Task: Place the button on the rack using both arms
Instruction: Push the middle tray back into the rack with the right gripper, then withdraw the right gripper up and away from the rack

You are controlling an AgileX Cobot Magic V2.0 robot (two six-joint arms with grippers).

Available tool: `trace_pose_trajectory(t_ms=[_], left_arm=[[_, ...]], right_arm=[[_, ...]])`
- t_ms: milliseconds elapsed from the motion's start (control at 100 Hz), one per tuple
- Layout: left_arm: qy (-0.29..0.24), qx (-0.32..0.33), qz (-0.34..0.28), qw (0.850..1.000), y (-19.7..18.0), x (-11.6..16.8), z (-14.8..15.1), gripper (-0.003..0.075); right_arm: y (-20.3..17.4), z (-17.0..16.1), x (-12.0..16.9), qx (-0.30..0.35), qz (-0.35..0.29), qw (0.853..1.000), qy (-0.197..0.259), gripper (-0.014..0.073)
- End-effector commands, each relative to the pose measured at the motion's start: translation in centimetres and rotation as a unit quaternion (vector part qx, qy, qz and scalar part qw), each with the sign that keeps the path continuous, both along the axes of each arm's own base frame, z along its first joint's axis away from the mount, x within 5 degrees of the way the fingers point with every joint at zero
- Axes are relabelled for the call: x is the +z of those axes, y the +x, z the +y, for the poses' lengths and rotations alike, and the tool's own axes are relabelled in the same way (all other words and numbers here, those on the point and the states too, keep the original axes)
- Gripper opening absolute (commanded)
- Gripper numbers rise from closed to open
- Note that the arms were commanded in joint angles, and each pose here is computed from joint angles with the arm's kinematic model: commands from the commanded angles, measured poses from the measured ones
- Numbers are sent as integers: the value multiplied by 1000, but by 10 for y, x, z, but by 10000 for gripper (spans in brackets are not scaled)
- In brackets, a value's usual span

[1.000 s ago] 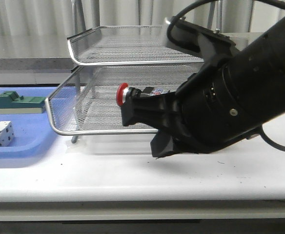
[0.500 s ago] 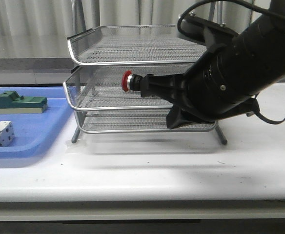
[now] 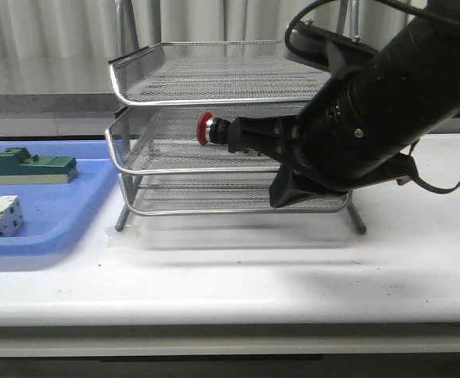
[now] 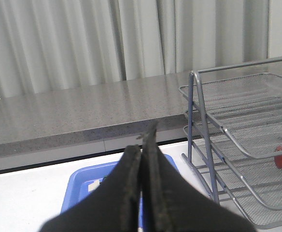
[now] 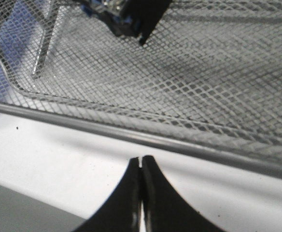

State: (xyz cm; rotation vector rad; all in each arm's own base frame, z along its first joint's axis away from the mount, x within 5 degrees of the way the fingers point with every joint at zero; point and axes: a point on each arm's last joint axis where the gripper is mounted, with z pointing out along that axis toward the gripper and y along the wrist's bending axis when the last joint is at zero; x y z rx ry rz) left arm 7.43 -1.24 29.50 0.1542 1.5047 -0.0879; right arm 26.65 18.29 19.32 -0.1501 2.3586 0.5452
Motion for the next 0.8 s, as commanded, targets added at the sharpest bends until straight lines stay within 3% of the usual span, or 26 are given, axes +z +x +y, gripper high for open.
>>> trace_pose_trajectory(t_ms=[0,380,790], left_arm=[[-19,19,-43,999,-1,16,4,-20],[-19,19,-43,999,-1,16,4,-20],[-19,19,-43,999,-1,16,4,-20]], right_arm=[[1,-2,31,3,-49,999,22,-57],[-26,-23,82,55,-94,994,-4,-57],[-51,-100,137,8,-174,980,-97,-57]])
